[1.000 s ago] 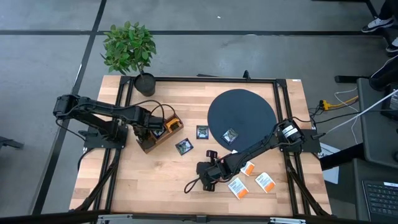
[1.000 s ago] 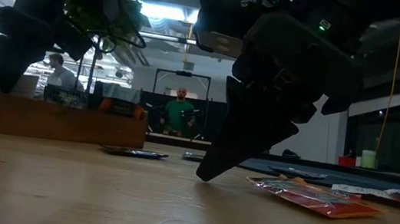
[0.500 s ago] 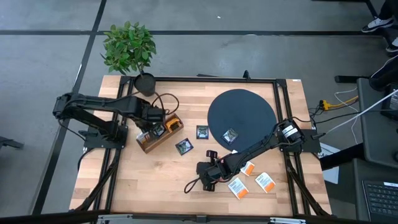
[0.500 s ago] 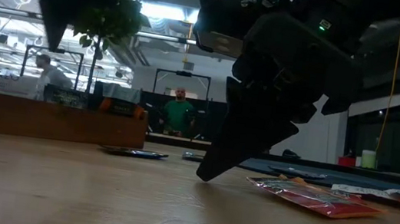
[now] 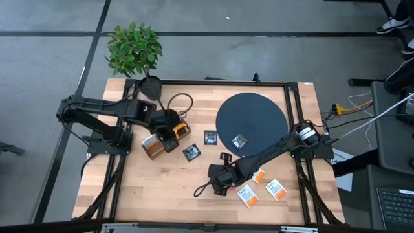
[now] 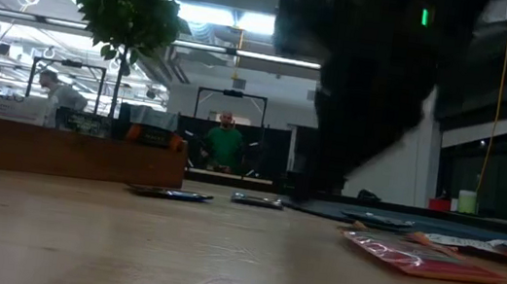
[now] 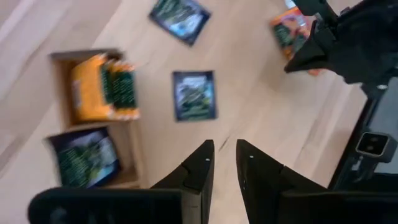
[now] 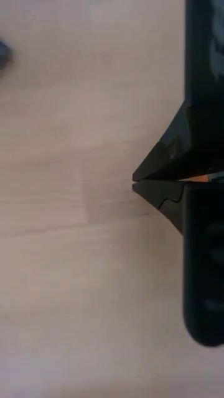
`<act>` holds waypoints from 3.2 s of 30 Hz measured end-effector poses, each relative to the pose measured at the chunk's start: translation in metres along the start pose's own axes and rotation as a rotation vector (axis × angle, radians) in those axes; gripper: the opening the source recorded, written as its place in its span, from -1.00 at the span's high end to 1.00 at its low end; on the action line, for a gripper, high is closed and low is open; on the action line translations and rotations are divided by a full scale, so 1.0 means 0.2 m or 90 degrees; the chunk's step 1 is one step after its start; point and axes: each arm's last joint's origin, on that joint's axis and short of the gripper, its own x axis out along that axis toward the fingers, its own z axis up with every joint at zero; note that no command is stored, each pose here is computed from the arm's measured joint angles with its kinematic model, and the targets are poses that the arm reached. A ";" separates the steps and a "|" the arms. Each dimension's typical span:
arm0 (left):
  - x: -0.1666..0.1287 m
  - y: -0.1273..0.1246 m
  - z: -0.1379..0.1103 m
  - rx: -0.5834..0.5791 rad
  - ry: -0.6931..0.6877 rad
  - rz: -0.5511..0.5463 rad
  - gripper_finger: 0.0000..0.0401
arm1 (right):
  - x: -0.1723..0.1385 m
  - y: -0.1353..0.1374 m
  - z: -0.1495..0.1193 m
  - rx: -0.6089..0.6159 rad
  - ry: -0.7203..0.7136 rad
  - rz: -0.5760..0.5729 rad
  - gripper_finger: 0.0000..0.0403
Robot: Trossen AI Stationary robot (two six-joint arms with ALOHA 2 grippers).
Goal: Pick & Place Tea
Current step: Put the orange tea bag into the right section of the wooden organizer
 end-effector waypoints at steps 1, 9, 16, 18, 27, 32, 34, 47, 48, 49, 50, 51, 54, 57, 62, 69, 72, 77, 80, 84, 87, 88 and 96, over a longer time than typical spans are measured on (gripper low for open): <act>0.02 -0.02 0.00 0.001 -0.005 -0.003 0.68 | -0.03 0.00 0.01 0.003 -0.007 0.012 0.97; 0.19 -0.16 0.01 0.035 0.006 -0.023 0.68 | -0.16 0.01 0.01 0.089 0.023 0.054 0.89; 0.37 -0.24 0.03 0.136 0.039 -0.059 0.70 | -0.40 0.06 -0.03 0.229 -0.007 0.056 0.88; 0.41 -0.25 0.04 0.158 0.030 -0.071 0.70 | -0.47 0.07 -0.05 0.274 -0.028 0.042 0.88; 0.57 -0.35 0.18 0.184 -0.079 -0.208 0.71 | -0.67 0.00 -0.28 0.552 0.012 -0.175 0.89; 0.70 -0.35 0.17 0.206 -0.039 -0.203 0.71 | -0.58 0.00 -0.43 0.728 0.067 -0.106 0.97; 0.73 -0.35 0.16 0.205 -0.022 -0.193 0.71 | -0.52 0.00 -0.47 0.785 0.054 -0.001 0.97; 0.89 -0.26 0.09 0.108 -0.070 -0.272 0.70 | -0.58 -0.20 -0.60 0.885 0.019 0.198 0.92; 0.91 -0.25 0.08 0.084 -0.076 -0.302 0.70 | -0.57 -0.20 -0.59 0.876 0.021 0.197 0.93; 0.92 -0.23 0.06 0.062 -0.078 -0.325 0.71 | -0.57 -0.20 -0.59 0.866 0.026 0.197 0.95; 0.94 -0.21 0.05 0.043 -0.075 -0.344 0.71 | -0.57 -0.20 -0.58 0.858 0.027 0.198 0.96; 0.95 -0.19 0.03 0.031 -0.070 -0.351 0.72 | -0.56 -0.20 -0.57 0.847 0.029 0.201 0.96; 0.97 -0.17 0.01 0.028 -0.067 -0.349 0.73 | -0.53 -0.20 -0.54 0.805 0.023 0.195 0.97; 0.99 -0.18 0.03 0.035 -0.068 -0.351 0.72 | -0.51 -0.19 -0.49 0.756 0.002 0.198 0.95; 1.03 -0.24 0.14 0.031 -0.078 -0.373 0.71 | -0.46 -0.14 -0.39 0.657 -0.019 0.180 0.92; 1.18 -0.28 0.26 0.006 -0.004 -0.431 0.70 | -0.38 -0.05 -0.32 0.609 -0.020 0.168 0.98; 1.22 -0.27 0.27 0.008 0.019 -0.437 0.67 | -0.36 -0.01 -0.32 0.604 -0.015 0.166 0.94; 1.24 -0.24 0.25 0.068 0.030 -0.399 0.65 | -0.32 0.05 -0.36 0.578 -0.003 0.153 0.95; 1.24 -0.23 0.24 0.107 0.035 -0.384 0.65 | -0.30 0.09 -0.39 0.514 -0.007 0.140 0.98; 1.25 -0.24 0.23 0.158 0.023 -0.379 0.65 | -0.29 0.16 -0.39 0.431 -0.032 0.131 0.96; 1.25 -0.25 0.22 0.174 0.011 -0.367 0.65 | -0.29 0.18 -0.38 0.401 -0.041 0.115 0.96; 1.25 -0.26 0.21 0.176 0.007 -0.362 0.65 | -0.29 0.18 -0.38 0.396 -0.042 0.111 0.97; 1.28 -0.29 0.20 0.195 -0.027 -0.360 0.64 | -0.21 0.20 -0.41 0.378 -0.020 0.086 0.95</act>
